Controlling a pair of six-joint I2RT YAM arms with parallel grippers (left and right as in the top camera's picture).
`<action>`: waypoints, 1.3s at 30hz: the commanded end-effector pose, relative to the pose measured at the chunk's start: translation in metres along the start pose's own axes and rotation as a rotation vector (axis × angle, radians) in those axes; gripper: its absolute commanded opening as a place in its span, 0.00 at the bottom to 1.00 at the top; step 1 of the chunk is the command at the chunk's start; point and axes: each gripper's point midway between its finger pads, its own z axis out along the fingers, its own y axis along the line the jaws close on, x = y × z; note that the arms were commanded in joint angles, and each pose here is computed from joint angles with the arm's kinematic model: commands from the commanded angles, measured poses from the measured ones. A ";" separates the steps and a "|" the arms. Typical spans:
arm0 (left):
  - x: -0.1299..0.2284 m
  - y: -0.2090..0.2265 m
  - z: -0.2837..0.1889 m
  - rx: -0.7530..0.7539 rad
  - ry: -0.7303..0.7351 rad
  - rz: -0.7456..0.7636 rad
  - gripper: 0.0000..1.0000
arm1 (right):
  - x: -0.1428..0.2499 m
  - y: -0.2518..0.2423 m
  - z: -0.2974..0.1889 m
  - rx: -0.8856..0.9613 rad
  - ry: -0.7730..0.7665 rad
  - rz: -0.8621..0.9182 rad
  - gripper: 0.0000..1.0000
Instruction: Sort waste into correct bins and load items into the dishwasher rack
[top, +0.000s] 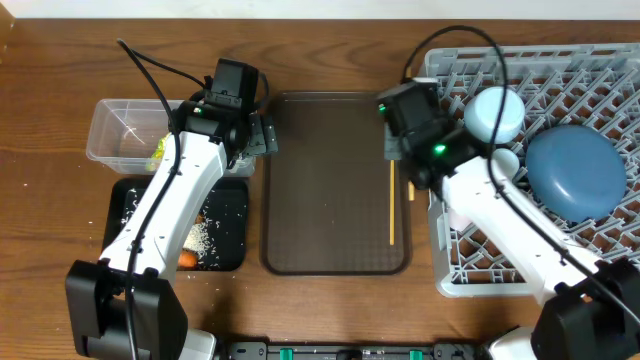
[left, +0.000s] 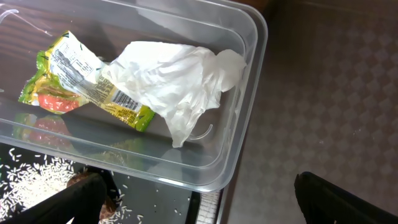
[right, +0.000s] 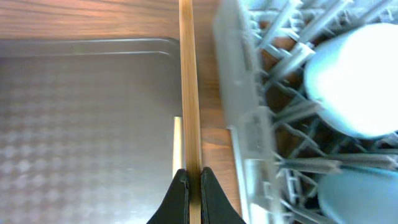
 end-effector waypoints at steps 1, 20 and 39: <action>0.003 0.003 0.005 -0.020 0.014 0.014 0.98 | -0.008 -0.014 -0.001 -0.024 0.010 0.021 0.01; 0.003 0.003 0.005 -0.020 0.014 0.015 0.98 | -0.017 -0.086 0.019 -0.006 0.072 -0.041 0.01; 0.003 0.003 0.005 -0.020 0.014 0.014 0.98 | -0.015 -0.080 0.045 -0.027 0.069 -0.031 0.01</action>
